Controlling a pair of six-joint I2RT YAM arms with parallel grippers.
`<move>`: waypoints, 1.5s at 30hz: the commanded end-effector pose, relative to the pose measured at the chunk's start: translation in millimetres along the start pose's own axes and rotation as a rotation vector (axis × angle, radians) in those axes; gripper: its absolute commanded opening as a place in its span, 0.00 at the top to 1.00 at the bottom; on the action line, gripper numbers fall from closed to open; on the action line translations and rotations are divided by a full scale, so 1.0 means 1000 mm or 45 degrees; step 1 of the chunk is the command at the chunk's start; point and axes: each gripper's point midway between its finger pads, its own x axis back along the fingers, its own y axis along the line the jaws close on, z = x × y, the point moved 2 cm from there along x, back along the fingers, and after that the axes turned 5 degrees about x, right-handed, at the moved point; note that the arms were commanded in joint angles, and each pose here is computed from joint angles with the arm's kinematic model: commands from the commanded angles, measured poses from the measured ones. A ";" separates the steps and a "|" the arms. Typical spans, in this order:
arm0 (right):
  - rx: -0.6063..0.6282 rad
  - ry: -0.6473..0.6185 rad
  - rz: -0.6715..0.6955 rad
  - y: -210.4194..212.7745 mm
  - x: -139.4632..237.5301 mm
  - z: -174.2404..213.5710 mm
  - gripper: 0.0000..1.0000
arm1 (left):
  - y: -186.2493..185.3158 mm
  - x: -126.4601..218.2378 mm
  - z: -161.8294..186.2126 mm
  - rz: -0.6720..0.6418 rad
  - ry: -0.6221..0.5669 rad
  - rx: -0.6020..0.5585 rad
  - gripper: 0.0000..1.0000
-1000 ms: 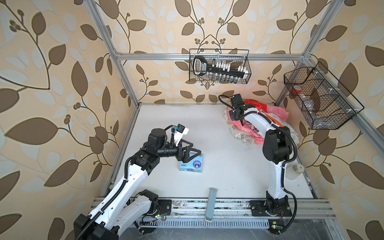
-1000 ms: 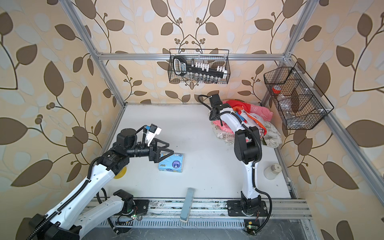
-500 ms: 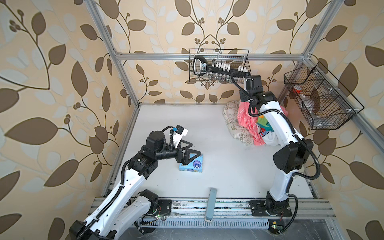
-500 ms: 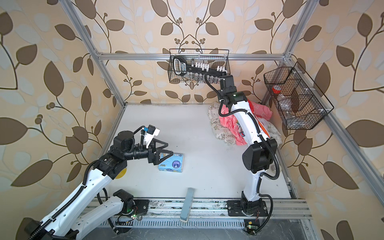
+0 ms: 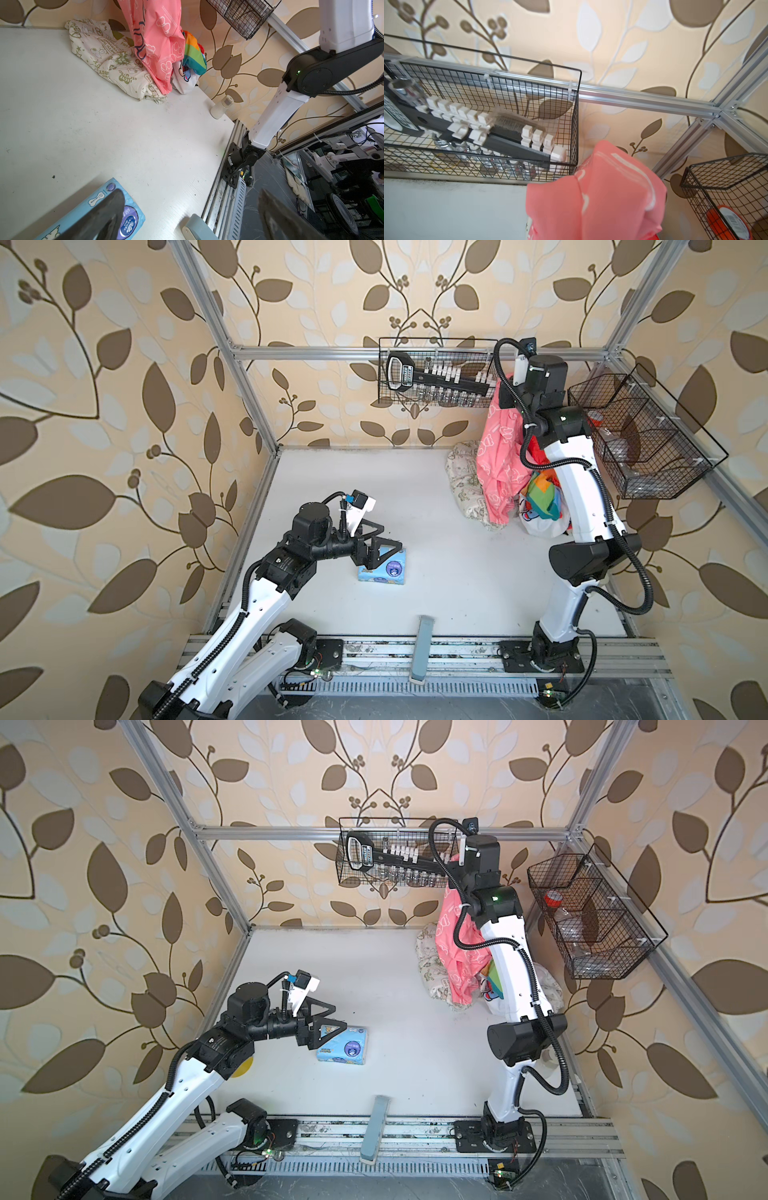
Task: Pick out a specific cloth from the pile
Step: 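Lift the pink cloth high above the pile with the right gripper, then swing the raised pink cloth toward the left gripper's side of the table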
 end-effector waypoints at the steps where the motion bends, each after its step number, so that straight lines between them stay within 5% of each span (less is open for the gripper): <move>1: -0.088 -0.249 -0.016 -0.011 0.029 -0.053 1.00 | -0.005 0.001 -0.002 0.013 -0.026 -0.051 0.01; 14: -0.314 -0.617 -0.239 -0.020 0.108 -0.126 1.00 | -0.005 0.003 -0.003 -0.002 -0.042 -0.060 0.01; 36: -0.764 -0.828 -1.215 0.040 0.186 -0.185 1.00 | -0.015 0.014 -0.007 -0.005 -0.114 -0.125 0.01; 45: -0.752 -0.797 -1.448 0.080 0.195 -0.187 1.00 | -0.017 0.020 -0.010 -0.026 -0.163 -0.156 0.01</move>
